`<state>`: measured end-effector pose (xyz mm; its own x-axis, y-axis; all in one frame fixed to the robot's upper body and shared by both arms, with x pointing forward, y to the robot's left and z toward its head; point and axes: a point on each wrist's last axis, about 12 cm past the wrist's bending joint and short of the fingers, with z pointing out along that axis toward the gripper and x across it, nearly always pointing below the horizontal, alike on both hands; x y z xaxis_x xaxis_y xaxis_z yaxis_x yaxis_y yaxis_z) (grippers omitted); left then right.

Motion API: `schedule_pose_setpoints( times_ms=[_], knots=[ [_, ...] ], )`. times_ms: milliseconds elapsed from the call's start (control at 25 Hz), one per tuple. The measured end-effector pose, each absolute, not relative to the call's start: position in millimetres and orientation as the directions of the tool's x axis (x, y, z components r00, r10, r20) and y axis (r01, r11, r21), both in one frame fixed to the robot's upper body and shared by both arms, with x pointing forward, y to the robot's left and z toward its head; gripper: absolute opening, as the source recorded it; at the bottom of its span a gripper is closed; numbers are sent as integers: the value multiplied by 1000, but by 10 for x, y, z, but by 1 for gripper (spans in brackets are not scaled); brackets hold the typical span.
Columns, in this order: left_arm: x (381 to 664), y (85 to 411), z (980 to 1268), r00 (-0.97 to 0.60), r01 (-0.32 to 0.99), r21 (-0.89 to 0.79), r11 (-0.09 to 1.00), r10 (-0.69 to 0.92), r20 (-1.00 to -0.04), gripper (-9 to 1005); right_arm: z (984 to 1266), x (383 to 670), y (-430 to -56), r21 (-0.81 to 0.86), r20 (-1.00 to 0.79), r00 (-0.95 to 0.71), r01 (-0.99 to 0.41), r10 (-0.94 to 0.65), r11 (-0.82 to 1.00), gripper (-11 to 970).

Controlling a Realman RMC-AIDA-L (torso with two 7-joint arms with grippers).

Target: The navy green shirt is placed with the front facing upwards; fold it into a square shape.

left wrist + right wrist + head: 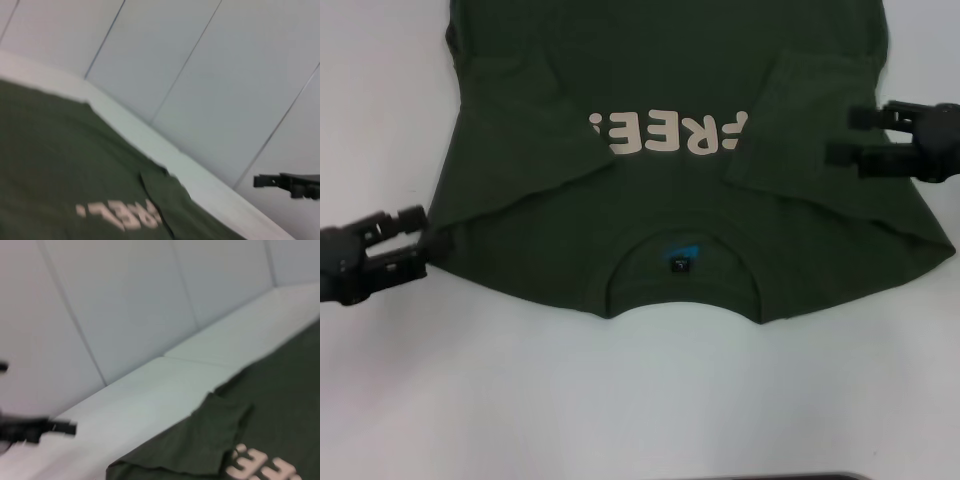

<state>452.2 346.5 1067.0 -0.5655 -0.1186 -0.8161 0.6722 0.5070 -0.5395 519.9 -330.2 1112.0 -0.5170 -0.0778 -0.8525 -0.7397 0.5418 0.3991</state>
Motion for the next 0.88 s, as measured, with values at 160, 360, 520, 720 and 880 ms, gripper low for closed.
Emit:
schedule_pose_setpoints(
  times_ms=[160,360,520,720,880],
  knots=[
    [4577,3491,10734,-706,567,-676,472,-146,-693,837,11188,5237,-3402,571,-746,-664,-600,49,561,927],
    [4735,3501,10805,-840,371,-808,457,-207,-502,833,11253,5335,-3479,726,-602,-774,-428,196,538,927],
    [4881,3468,10818,-897,236,-855,462,-235,-375,829,11238,5372,-3497,752,-569,-792,-393,219,530,928],
    [5001,3495,10776,-912,130,-842,523,-270,-309,825,11258,5380,-3550,750,-574,-783,-385,240,537,928],
    [5029,3531,10731,-903,88,-832,547,-308,-298,801,11273,5382,-3575,749,-576,-780,-384,244,540,928]
  ],
)
